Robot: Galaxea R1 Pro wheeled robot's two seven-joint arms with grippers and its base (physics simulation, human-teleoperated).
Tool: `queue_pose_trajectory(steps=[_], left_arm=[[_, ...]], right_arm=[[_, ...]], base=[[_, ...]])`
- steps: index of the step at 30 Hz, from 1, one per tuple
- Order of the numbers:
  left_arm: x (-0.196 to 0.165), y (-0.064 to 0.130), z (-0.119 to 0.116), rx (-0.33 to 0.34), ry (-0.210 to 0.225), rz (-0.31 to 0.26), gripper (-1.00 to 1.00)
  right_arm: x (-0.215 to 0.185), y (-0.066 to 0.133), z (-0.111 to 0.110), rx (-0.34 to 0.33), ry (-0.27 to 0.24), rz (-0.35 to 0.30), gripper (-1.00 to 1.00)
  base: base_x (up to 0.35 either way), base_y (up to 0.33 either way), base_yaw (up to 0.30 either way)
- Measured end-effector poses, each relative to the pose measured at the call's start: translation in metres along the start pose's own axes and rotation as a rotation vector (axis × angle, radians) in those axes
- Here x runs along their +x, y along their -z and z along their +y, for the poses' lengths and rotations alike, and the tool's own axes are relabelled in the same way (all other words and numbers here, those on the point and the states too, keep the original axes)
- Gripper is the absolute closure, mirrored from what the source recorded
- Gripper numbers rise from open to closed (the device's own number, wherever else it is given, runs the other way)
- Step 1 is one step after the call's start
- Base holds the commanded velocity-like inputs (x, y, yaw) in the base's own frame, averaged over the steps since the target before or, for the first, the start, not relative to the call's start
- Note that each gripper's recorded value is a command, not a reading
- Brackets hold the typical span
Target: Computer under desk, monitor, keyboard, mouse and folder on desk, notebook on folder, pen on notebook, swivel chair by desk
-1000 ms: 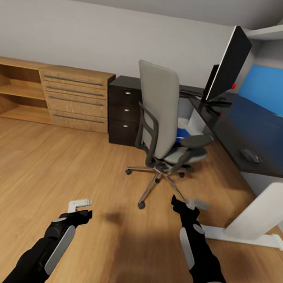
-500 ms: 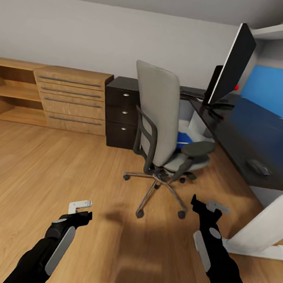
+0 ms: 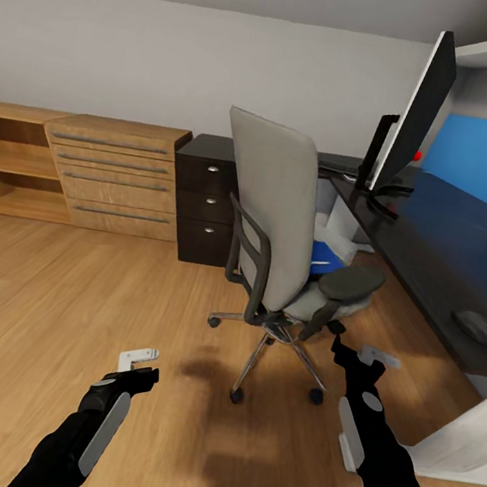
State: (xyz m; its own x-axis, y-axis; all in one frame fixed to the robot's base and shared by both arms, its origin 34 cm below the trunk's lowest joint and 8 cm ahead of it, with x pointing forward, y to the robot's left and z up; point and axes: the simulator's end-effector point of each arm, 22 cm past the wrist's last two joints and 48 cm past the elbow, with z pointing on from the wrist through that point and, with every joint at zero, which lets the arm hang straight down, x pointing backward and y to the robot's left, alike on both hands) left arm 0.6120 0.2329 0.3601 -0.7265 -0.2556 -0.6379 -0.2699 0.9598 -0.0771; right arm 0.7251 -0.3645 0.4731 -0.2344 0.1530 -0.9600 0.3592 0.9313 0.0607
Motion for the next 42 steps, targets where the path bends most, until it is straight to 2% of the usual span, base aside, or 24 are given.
queue_pose_trajectory(steps=[15, 20, 23, 28, 34, 42], left_arm=[[0.005, -0.002, 0.001, -0.003, -0.002, 0.011, -1.0], [0.009, -0.003, 0.002, -0.008, -0.005, 0.02, -1.0], [0.009, -0.003, 0.002, -0.007, -0.004, 0.021, -1.0], [0.01, -0.003, 0.002, -0.007, -0.004, 0.023, -1.0], [0.011, -0.004, 0.002, -0.008, -0.004, 0.025, -1.0], [0.01, -0.003, 0.002, -0.008, -0.004, 0.024, -1.0]], right_arm=[[-0.005, -0.004, -0.028, 0.052, -0.019, -0.008, -1.0], [-0.009, -0.004, -0.027, 0.049, -0.022, -0.02, -1.0], [-0.017, -0.003, -0.023, 0.045, -0.037, -0.055, -1.0], [-0.017, -0.002, -0.02, 0.041, -0.043, -0.058, -1.0], [-0.016, -0.002, -0.017, 0.041, -0.047, -0.057, -1.0], [-0.015, -0.001, -0.014, 0.036, -0.052, -0.055, -1.0]], base=[[0.232, -0.02, 0.0], [0.036, 0.0, 0.0], [0.003, 0.0, 0.0], [-0.077, 0.0, 0.057], [-0.259, 0.0, 0.208], [-0.032, 0.0, 0.266]])
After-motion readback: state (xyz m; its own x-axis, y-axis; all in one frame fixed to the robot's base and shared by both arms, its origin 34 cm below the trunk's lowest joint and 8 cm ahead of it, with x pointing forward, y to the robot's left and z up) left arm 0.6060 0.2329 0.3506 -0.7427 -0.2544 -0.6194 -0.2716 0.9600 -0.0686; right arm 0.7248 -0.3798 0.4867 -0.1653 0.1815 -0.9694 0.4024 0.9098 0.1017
